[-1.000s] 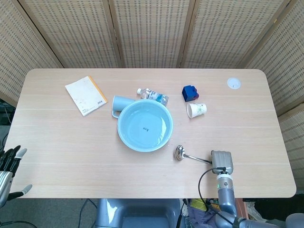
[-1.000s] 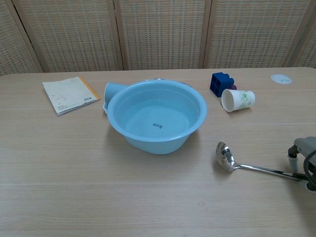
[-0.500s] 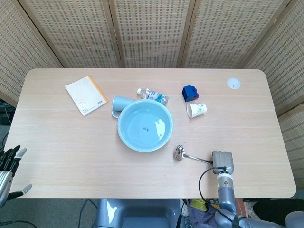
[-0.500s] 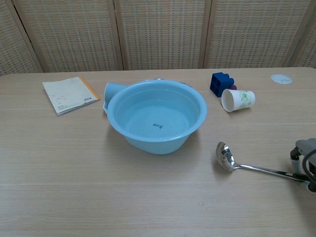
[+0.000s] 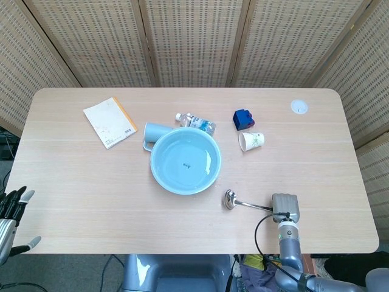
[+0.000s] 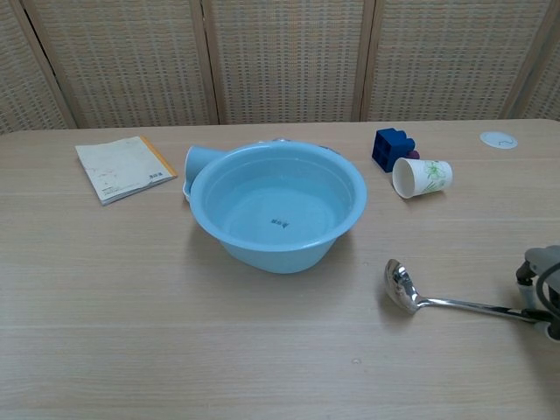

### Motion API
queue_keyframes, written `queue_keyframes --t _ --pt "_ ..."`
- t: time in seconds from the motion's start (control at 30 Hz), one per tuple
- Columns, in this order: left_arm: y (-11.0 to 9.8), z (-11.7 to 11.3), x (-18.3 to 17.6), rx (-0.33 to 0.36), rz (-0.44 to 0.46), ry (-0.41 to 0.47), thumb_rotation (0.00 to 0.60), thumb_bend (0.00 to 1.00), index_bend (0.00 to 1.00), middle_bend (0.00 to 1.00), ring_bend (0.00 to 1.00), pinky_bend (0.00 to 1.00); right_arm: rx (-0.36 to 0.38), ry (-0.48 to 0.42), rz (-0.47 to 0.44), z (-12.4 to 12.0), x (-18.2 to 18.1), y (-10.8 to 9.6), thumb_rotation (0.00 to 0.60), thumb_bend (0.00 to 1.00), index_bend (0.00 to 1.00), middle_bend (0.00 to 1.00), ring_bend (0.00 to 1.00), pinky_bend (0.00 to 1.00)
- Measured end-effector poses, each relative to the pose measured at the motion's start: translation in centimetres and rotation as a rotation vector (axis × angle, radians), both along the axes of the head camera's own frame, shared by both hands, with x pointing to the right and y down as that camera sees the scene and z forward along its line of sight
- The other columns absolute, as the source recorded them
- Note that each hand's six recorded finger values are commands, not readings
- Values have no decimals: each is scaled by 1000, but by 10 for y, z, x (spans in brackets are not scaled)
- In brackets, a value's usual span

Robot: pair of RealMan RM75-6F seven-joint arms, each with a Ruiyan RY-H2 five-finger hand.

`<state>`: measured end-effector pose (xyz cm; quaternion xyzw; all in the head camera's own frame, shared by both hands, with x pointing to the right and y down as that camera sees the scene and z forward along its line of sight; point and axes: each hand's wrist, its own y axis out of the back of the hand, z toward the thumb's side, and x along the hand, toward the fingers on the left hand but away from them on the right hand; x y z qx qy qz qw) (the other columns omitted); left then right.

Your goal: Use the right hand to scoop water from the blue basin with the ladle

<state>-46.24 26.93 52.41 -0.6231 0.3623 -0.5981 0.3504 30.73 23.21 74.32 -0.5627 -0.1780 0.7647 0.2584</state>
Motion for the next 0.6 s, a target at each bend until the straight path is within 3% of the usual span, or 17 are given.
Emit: queue_keyframes --t 0.23,0.6 --pt "0 0 0 -2 0 2 600 0 0 0 0 0 27 -26 -11 -2 -2 -3 600 698 734 1000 966 1000" --pt "0 -1 0 1 -1 9 600 0 0 0 0 0 138 -168 -81 -25 -1 -18 600 718 755 1000 966 1000"
